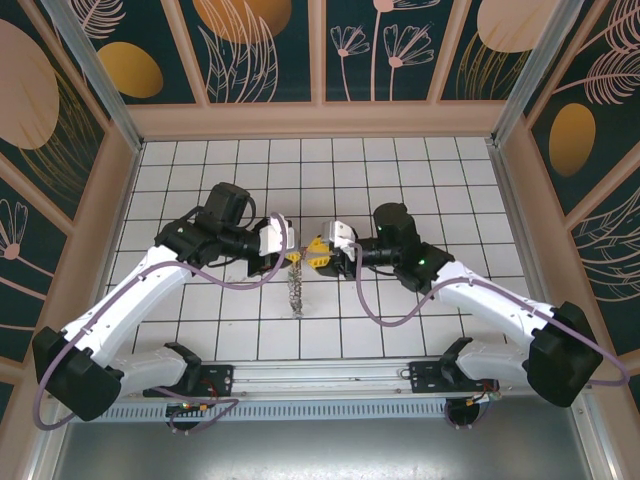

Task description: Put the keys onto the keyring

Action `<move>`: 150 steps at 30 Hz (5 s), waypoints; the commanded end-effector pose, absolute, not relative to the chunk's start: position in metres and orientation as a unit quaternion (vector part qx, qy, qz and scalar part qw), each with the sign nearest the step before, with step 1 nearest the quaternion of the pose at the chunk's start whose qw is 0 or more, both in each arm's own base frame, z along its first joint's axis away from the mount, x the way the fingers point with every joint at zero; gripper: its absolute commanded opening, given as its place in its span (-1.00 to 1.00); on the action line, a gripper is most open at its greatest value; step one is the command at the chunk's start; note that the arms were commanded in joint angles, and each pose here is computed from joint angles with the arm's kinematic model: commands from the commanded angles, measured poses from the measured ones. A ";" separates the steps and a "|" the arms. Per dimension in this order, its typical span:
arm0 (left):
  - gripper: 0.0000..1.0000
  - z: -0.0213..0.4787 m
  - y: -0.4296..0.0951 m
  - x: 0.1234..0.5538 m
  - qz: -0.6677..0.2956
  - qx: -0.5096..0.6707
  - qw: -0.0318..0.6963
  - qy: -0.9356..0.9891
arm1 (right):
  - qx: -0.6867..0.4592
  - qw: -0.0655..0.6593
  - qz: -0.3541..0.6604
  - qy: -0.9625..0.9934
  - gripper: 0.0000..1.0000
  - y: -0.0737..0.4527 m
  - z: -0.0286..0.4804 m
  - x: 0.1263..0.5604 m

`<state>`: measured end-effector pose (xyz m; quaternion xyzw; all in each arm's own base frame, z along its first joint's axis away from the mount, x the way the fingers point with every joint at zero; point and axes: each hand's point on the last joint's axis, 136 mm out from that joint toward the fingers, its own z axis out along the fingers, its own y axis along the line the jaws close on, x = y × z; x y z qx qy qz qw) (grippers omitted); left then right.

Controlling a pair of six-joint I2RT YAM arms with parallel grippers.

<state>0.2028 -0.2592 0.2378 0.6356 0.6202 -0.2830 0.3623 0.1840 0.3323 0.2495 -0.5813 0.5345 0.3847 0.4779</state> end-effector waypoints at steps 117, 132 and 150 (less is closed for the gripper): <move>-0.31 0.246 -0.258 0.217 -0.225 0.615 0.421 0.627 | -0.488 0.567 0.423 0.511 -1.00 0.327 0.288 0.193; -1.00 0.248 -0.266 0.215 -0.248 0.612 0.438 0.610 | -0.413 0.610 0.456 0.500 -1.00 0.318 0.312 0.199; -0.40 0.266 -0.279 0.210 -0.317 0.567 0.478 0.591 | -0.354 0.627 0.483 0.498 -1.00 0.316 0.313 0.204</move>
